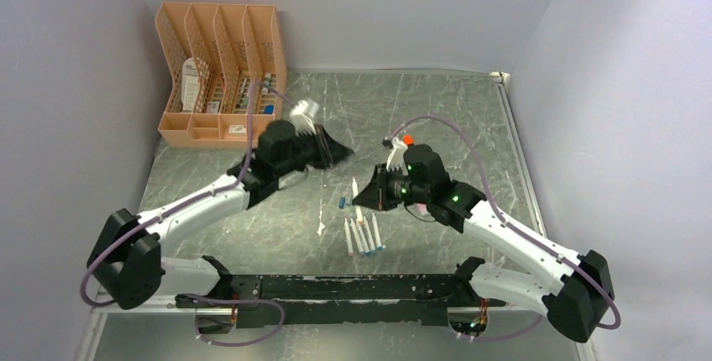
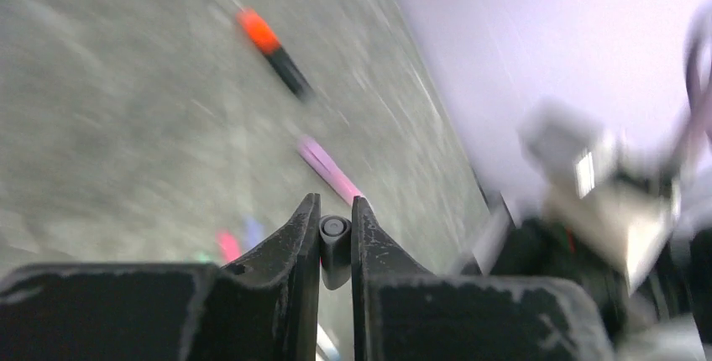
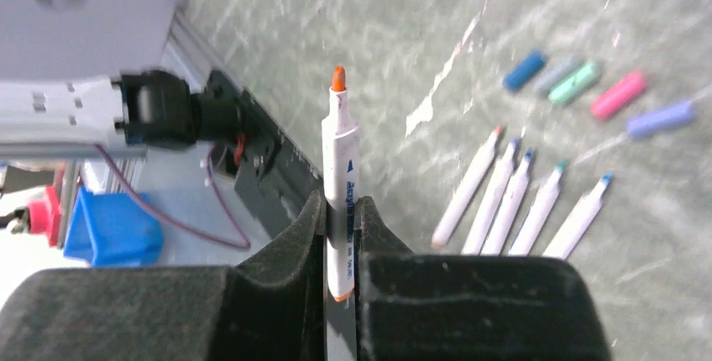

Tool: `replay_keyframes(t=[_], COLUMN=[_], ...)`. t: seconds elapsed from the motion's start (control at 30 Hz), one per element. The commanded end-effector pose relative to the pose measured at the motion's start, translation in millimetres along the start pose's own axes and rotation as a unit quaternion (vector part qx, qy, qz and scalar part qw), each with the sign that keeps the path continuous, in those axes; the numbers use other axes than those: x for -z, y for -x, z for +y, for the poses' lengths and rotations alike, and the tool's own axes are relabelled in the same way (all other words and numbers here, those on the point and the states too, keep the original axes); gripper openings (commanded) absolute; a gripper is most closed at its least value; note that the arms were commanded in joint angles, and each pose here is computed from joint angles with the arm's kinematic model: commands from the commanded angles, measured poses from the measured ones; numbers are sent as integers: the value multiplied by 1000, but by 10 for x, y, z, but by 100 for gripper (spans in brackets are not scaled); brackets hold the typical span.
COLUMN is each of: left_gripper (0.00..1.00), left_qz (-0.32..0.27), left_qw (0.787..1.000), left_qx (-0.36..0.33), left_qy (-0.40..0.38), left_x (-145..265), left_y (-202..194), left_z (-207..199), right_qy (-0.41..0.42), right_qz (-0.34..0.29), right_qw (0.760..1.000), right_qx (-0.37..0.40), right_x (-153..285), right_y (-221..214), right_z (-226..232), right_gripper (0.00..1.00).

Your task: Open the pen caps

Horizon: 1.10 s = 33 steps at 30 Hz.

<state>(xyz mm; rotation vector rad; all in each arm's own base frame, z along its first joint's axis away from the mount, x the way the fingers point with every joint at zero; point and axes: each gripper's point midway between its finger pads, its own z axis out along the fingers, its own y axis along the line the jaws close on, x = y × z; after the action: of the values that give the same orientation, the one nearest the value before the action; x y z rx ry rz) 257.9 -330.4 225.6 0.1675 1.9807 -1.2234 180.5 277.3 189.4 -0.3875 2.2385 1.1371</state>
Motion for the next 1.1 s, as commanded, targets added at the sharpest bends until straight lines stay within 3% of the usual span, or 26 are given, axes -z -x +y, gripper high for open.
replay_keyframes(t=[0.0, 0.1, 0.23, 0.37, 0.5, 0.6, 0.8, 1.07], left_gripper=[7, 7, 7, 7, 7, 7, 7, 7], left_qz=[-169, -193, -174, -112, -67, -44, -26, -17], left_qw=[980, 976, 982, 993, 996, 997, 997, 997], left_qx=[-33, -28, -26, 10, 48, 59, 57, 63], left_qy=[103, 95, 73, 33, 16, 23, 34, 41], left_x=[109, 107, 81, 92, 218, 364, 574, 676], left_y=[1265, 1634, 1690, 1327, 926, 705, 499, 348], left_z=[742, 841, 723, 629, 611, 612, 581, 612], right_qy=[5, 1, -43, -136, -276, -333, -367, -344], right_qz=[72, 74, 69, 86, 109, 124, 139, 148], right_qw=[996, 996, 996, 987, 955, 935, 920, 927], right_qx=[-42, -48, -40, -28, -17, -8, -8, -14], right_x=[117, 150, 192, 182, 243, 262, 187, -9], right_y=[-499, -553, -532, -534, -586, -656, -793, -965], right_z=[-20, -17, -152, -467, -976, -1224, -1448, -1534], right_gripper=[0, 0, 0, 0, 0, 0, 0, 0])
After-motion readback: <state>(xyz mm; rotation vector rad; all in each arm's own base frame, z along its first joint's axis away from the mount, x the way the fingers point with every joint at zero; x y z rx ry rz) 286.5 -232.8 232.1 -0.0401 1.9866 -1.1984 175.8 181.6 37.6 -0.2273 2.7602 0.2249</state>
